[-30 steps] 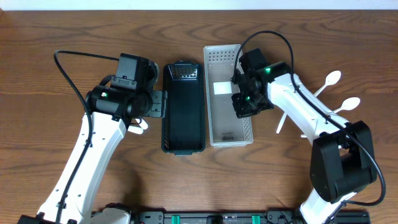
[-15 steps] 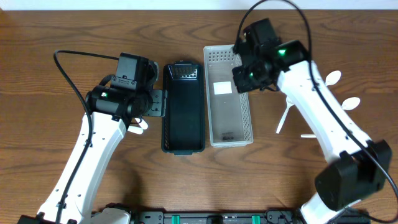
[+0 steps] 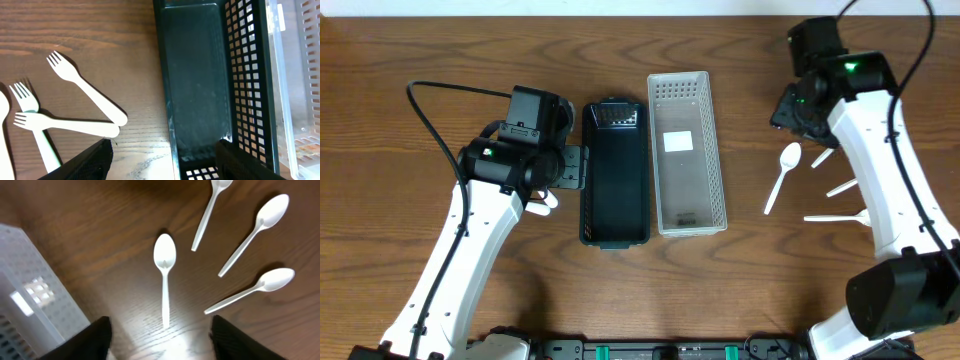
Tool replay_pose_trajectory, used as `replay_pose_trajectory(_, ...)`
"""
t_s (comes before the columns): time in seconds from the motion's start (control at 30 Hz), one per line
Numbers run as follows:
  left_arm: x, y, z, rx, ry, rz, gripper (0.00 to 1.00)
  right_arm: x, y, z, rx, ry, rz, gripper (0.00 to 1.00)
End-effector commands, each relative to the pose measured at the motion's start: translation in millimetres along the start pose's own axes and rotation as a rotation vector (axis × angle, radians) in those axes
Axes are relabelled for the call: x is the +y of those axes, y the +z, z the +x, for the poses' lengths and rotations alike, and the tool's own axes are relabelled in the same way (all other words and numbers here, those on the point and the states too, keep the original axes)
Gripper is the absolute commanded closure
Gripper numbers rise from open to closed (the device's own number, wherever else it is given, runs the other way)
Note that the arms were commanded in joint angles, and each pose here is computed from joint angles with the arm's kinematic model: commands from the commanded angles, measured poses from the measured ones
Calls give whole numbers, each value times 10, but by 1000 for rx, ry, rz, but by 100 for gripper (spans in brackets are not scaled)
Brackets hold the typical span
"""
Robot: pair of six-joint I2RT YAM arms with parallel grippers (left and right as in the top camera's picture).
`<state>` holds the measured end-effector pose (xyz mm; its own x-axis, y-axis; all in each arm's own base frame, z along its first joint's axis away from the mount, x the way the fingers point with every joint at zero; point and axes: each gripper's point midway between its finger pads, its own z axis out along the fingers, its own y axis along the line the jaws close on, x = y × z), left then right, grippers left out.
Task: Pack container
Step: 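Move right gripper to the spoons and grasp a white spoon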
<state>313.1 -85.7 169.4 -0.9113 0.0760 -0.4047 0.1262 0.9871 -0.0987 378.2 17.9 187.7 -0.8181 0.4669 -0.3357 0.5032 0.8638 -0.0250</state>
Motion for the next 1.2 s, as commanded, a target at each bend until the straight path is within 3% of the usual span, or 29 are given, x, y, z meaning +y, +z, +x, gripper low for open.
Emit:
replay_pose_trajectory(0.0,20,-39,-26,-5,8,-18,32,-2,23,20,19,54,-12,1)
replay_pose_trajectory(0.23,24,-39,4,8,7,-20,32,-256,358,146,1,221,128,1)
replay_pose_trajectory(0.53,24,-39,2,7,7,-20,32,-311,984,508,42,204,136,1)
replay_pose_trajectory(0.8,23,-39,-1,6,7,-20,32,-234,1315,537,111,142,18,1)
replay_pose_trajectory(1.17,17,-39,-41,-11,8,-18,31,-344,1717,643,224,126,20,1)
